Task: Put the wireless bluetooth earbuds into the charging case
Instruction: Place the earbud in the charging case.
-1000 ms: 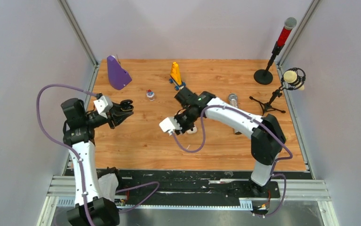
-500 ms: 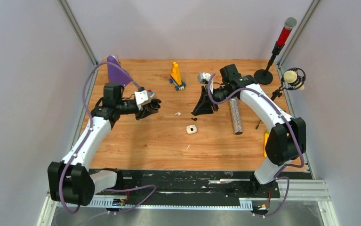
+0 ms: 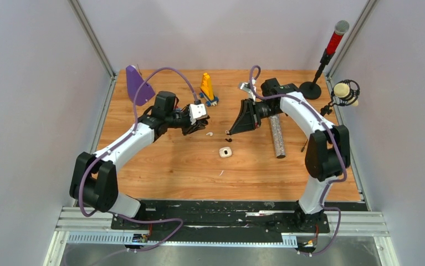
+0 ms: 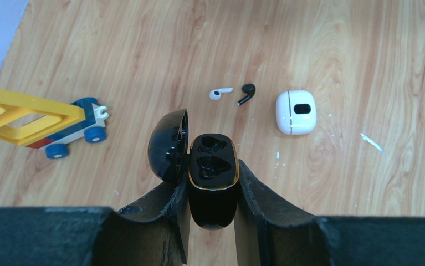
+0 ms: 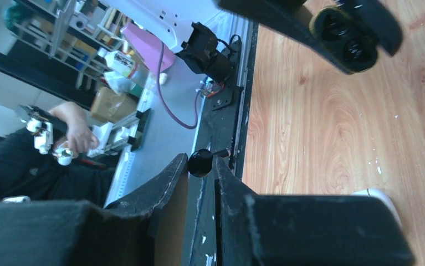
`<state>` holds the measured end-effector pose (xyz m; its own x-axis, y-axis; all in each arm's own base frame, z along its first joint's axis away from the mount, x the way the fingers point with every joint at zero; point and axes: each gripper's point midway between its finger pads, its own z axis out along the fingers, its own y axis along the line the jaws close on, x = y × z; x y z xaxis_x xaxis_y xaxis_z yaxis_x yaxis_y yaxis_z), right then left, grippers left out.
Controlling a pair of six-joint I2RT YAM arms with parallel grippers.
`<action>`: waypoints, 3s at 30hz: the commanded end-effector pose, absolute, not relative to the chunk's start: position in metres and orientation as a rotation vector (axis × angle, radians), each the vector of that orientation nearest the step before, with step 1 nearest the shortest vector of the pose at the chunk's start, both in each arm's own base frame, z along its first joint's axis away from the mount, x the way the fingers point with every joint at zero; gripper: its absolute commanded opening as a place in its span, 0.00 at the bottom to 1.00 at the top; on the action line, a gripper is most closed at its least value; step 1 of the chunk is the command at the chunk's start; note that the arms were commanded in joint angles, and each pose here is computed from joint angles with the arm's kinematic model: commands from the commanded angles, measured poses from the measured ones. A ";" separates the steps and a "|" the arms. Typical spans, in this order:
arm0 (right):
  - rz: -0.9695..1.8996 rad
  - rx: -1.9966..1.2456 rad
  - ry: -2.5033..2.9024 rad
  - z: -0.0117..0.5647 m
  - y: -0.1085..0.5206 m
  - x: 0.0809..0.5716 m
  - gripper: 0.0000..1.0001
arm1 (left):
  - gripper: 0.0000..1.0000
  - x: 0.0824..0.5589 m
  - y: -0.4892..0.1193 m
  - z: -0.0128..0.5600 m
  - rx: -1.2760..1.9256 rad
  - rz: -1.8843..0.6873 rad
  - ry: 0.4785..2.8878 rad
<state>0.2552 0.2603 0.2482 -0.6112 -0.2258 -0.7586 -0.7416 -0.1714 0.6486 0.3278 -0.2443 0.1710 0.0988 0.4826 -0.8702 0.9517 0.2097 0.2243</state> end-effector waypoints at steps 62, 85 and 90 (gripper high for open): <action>2.081 -0.293 1.801 0.313 0.306 0.290 0.22 | 0.09 0.298 -0.261 0.234 1.290 -0.701 1.362; 2.172 -0.334 1.799 0.298 0.334 0.280 0.20 | 0.10 0.280 -0.273 0.241 1.290 -0.881 1.332; 2.157 -0.350 1.787 0.295 0.336 0.280 0.20 | 0.11 0.277 -0.274 0.247 1.283 -0.900 1.326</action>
<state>0.2813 0.3330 0.2842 -0.9511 0.0616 -0.3026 -0.3084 -0.1373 0.9413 0.2773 -0.2676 0.2221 0.0696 0.2546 -0.9645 0.9789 0.1687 0.1152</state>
